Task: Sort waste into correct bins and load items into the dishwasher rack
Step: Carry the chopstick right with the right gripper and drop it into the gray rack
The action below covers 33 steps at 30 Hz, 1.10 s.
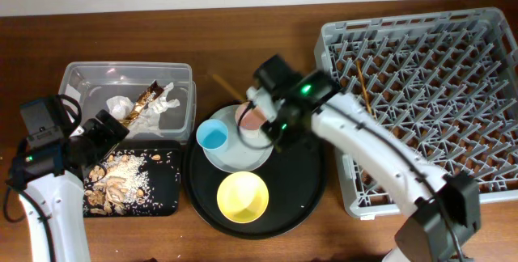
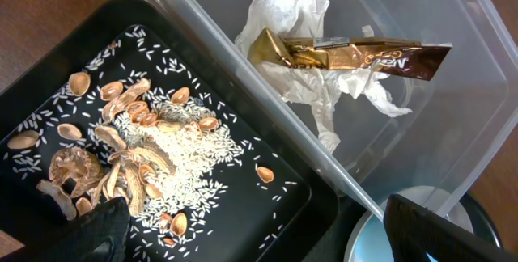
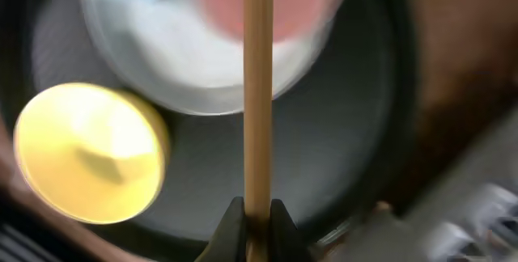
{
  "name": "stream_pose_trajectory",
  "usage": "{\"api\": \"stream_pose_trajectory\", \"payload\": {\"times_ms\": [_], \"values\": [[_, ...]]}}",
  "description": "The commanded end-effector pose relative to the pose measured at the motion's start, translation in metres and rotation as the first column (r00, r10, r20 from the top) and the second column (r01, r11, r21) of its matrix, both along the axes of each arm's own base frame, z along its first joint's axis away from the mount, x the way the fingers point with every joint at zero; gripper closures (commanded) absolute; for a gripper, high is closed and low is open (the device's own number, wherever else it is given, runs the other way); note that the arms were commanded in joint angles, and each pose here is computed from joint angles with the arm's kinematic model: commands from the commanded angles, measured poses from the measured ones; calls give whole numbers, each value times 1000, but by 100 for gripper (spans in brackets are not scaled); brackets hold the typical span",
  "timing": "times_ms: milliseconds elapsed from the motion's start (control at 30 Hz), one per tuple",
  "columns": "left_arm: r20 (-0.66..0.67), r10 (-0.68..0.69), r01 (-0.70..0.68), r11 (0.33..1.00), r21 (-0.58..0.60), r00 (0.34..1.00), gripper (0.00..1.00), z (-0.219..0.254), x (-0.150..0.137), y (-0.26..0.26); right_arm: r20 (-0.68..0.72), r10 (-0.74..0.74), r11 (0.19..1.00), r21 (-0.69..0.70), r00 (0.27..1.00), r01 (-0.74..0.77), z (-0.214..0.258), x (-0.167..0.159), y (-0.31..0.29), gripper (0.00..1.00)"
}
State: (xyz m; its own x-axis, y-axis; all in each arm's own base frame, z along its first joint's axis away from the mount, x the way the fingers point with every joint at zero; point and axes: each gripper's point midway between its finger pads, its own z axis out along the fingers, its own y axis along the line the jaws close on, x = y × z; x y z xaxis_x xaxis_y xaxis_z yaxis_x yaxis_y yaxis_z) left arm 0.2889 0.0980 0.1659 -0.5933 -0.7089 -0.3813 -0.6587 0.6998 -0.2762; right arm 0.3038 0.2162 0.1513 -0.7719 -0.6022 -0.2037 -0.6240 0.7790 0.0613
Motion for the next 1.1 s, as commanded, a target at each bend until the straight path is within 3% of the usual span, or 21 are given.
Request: {"api": "stream_pose_trajectory", "payload": {"times_ms": [0,200,300,467,533,667,767,833,933,1067], "values": [[34,13,-14,1000,10,999,1,11,2,3,30,-188,982,-2,982,188,13,37,-59,96],[34,13,-14,1000,10,999,1,11,2,3,45,-476,879,-7,878,477,13,72,-175,96],[34,13,-14,1000,10,999,1,11,2,3,45,-520,854,-1,853,521,12,75,-209,95],[34,13,-13,1000,10,999,1,11,2,3,34,-574,819,-4,818,574,8,74,-233,84],[34,13,-14,1000,10,999,1,11,2,3,33,-574,819,-5,818,574,8,74,-233,76],[34,13,-14,1000,10,999,1,11,2,3,26,-573,819,-9,819,573,8,72,-232,46],[34,13,-14,1000,10,999,1,11,2,3,1,-578,816,-10,816,578,7,67,-230,34],[34,13,-14,1000,10,999,1,11,2,3,-52,-566,821,52,823,568,8,64,-216,5],[34,13,-14,1000,10,999,1,11,2,3,-159,-519,815,205,840,542,15,61,-183,1],[34,13,-14,1000,10,999,1,11,2,3,-205,-500,806,246,841,539,18,56,-174,1]]}}
